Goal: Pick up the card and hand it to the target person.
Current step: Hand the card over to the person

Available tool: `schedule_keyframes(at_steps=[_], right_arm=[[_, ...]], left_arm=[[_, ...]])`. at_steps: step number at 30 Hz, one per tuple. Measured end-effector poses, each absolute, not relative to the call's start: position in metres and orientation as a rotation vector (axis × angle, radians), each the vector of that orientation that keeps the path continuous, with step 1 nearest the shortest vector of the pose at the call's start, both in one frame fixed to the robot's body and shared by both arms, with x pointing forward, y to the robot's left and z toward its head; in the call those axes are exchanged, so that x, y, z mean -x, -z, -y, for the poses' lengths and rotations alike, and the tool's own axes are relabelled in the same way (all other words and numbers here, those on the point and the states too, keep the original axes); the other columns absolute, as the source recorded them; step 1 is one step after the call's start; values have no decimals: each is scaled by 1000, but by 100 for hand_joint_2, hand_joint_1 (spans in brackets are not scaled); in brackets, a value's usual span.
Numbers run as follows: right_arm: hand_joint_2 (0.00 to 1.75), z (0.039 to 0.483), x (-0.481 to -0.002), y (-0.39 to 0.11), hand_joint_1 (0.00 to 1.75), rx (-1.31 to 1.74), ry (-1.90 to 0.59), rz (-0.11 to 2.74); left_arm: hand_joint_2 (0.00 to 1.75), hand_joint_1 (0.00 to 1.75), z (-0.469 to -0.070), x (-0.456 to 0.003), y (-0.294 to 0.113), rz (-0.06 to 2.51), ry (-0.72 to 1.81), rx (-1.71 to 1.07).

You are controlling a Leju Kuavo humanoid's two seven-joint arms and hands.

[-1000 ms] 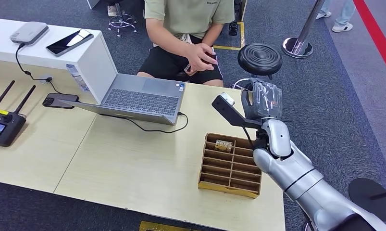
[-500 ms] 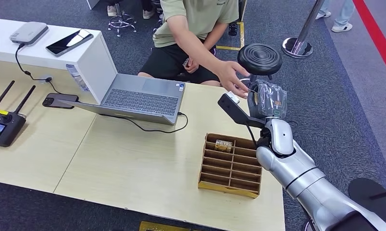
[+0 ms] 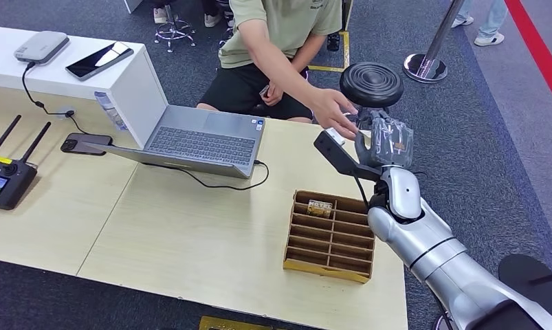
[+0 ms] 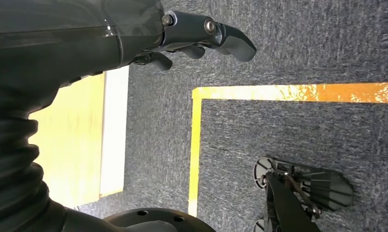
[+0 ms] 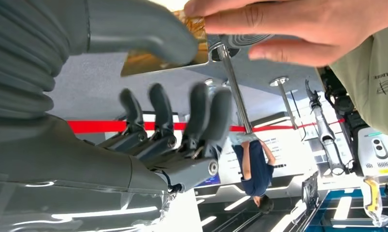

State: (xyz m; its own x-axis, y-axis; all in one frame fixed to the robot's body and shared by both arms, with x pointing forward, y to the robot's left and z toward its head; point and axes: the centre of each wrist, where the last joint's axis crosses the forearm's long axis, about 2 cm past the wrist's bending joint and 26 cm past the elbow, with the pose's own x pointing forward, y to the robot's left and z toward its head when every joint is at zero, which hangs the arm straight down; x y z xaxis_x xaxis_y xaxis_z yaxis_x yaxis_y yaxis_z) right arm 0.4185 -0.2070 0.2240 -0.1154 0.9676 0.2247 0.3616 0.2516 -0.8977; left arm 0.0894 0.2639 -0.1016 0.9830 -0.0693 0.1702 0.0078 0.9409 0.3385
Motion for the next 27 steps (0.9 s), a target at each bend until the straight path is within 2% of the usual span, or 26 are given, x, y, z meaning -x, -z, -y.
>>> schedule_keyframes(at_steps=[16, 20, 24, 27], right_arm=[[175, 204, -417, -229, 0, 1253, -859, 1666], [175, 203, -417, -229, 0, 1252, -858, 1669], [175, 203, -416, -231, 0, 1235, -832, 1691], [175, 204, -411, -231, 0, 1094, -712, 1756]], left_arm=[[175, 0, -264, -89, 102, 175, 23, -343], [0, 0, -264, -89, 102, 175, 23, -343], [0, 0, -264, -89, 102, 174, 16, -342], [0, 0, -264, -87, 102, 175, -2, -342]])
